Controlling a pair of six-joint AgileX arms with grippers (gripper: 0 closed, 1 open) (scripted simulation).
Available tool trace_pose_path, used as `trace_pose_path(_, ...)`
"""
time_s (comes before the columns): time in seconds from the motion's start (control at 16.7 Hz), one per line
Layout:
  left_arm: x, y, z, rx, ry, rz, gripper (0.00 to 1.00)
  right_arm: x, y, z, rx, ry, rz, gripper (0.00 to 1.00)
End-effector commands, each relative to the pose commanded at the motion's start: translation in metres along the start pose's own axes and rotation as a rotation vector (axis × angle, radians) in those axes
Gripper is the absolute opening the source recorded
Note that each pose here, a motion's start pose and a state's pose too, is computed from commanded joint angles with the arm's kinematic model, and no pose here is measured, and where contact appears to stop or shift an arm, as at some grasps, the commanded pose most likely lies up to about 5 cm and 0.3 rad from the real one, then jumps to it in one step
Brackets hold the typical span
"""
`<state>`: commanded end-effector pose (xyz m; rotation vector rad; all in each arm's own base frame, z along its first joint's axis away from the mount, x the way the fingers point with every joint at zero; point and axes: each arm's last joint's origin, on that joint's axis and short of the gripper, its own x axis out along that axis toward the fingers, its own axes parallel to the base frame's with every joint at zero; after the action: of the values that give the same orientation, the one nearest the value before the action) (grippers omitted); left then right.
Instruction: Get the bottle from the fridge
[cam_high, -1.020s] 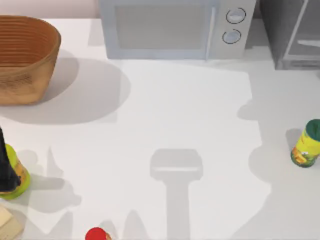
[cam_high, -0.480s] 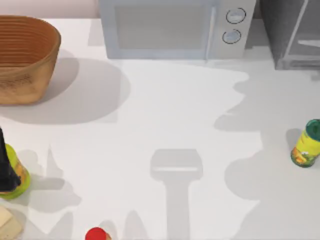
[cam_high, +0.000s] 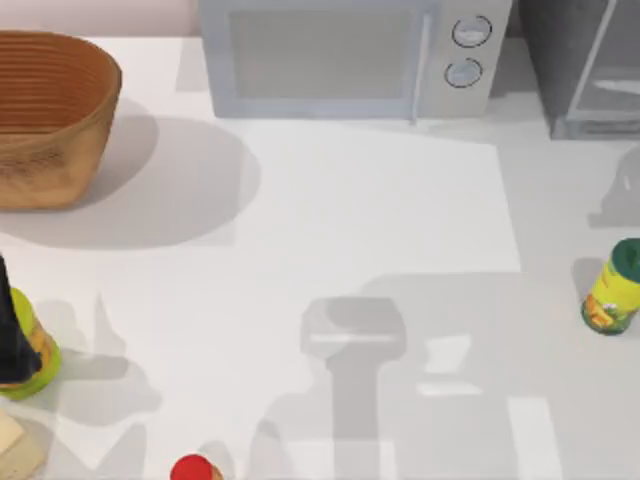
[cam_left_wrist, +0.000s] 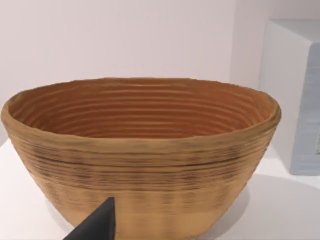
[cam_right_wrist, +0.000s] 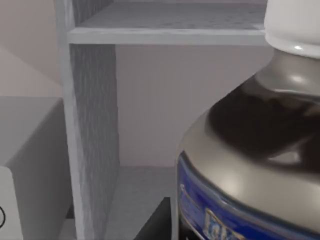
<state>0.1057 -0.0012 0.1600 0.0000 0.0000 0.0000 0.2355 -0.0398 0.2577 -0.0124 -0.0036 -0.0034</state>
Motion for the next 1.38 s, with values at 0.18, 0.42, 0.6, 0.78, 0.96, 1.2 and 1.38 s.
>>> trace_pose_path(0.18,0.000,0.000,0.000,0.000,0.000,0.000,1.00,-0.057,0.018,-0.011,0.006,-0.002,-0.001,0.00)
trace_pose_path(0.42,0.000,0.000,0.000,0.000,0.000,0.000,1.00,-0.108,0.032,-0.048,0.013,-0.009,0.000,0.00)
trace_pose_path(0.6,0.000,0.000,0.000,0.000,0.000,0.000,1.00,-0.124,0.037,-0.076,0.014,-0.004,0.001,0.00)
trace_pose_path(0.78,0.000,0.000,0.000,0.000,0.000,0.000,1.00,-0.130,0.039,-0.094,0.013,0.004,0.003,0.00)
trace_pose_path(0.96,0.000,0.000,0.000,0.000,0.000,0.000,1.00,-0.130,0.039,-0.097,0.012,0.004,0.003,0.00)
trace_pose_path(1.2,0.000,0.000,0.000,0.000,0.000,0.000,1.00,-0.130,0.039,-0.096,0.014,0.005,0.002,0.00)
trace_pose_path(1.38,0.000,0.000,0.000,0.000,0.000,0.000,1.00,-0.128,0.043,-0.086,0.013,-0.013,0.005,0.00)
